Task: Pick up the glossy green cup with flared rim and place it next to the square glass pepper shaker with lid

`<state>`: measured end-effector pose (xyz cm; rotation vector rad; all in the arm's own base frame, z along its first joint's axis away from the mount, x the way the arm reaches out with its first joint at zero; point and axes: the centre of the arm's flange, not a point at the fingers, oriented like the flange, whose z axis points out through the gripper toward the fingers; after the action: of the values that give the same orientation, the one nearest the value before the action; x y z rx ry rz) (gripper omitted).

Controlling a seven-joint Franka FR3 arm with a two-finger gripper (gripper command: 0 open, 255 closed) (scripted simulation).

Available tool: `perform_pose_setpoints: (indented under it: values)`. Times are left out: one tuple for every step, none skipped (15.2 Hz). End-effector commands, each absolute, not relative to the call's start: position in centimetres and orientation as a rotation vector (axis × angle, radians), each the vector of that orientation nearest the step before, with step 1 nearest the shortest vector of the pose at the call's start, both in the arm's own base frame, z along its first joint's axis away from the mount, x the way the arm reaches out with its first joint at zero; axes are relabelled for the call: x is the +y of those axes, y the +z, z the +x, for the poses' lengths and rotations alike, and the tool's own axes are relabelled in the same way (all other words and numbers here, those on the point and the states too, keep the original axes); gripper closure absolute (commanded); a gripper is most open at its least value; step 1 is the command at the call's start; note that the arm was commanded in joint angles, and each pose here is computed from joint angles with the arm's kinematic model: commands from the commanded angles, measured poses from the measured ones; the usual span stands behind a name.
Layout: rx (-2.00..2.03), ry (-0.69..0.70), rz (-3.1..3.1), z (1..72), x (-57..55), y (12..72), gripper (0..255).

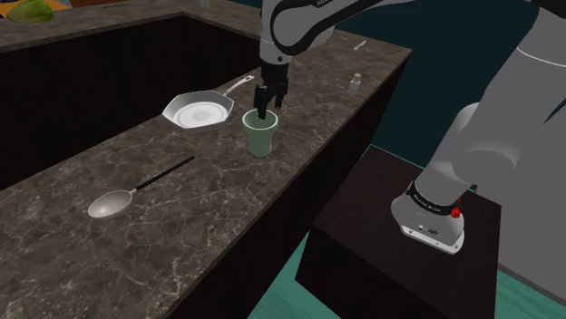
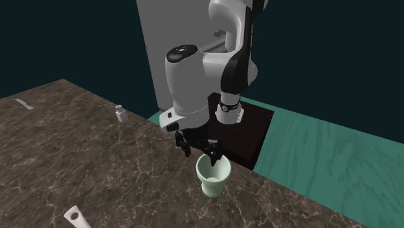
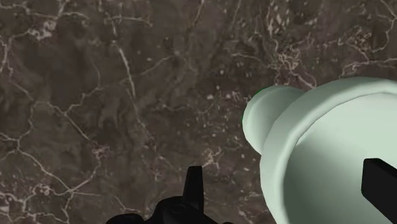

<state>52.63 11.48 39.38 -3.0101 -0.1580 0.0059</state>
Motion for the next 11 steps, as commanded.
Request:
perform_pose_setpoints:
  values:
    - [-0.158,0.005,-3.010,52.59,11.48,38.38,0]
    - [-0.158,0.005,-3.010,52.58,11.52,38.08,0]
    - [-0.158,0.005,-3.010,52.58,11.52,38.08,0]
    - [-0.158,0.005,-3.010,52.58,11.52,38.08,0]
    - [-0.158,0.005,-3.010,52.58,11.52,38.08,0]
    - [-0.158,0.005,-3.010,52.58,11.52,38.08,0]
    - [-0.158,0.005,-3.010,52.58,11.52,38.08,0]
    - [-0.158,0.005,-3.010,52.58,11.52,38.08,0]
    - [-0.158,0.005,-3.010,52.59,11.52,38.08,0]
    - [-0.158,0.005,-3.010,52.59,11.52,38.08,255]
    - [-0.158,0.005,-3.010,52.59,11.52,38.08,255]
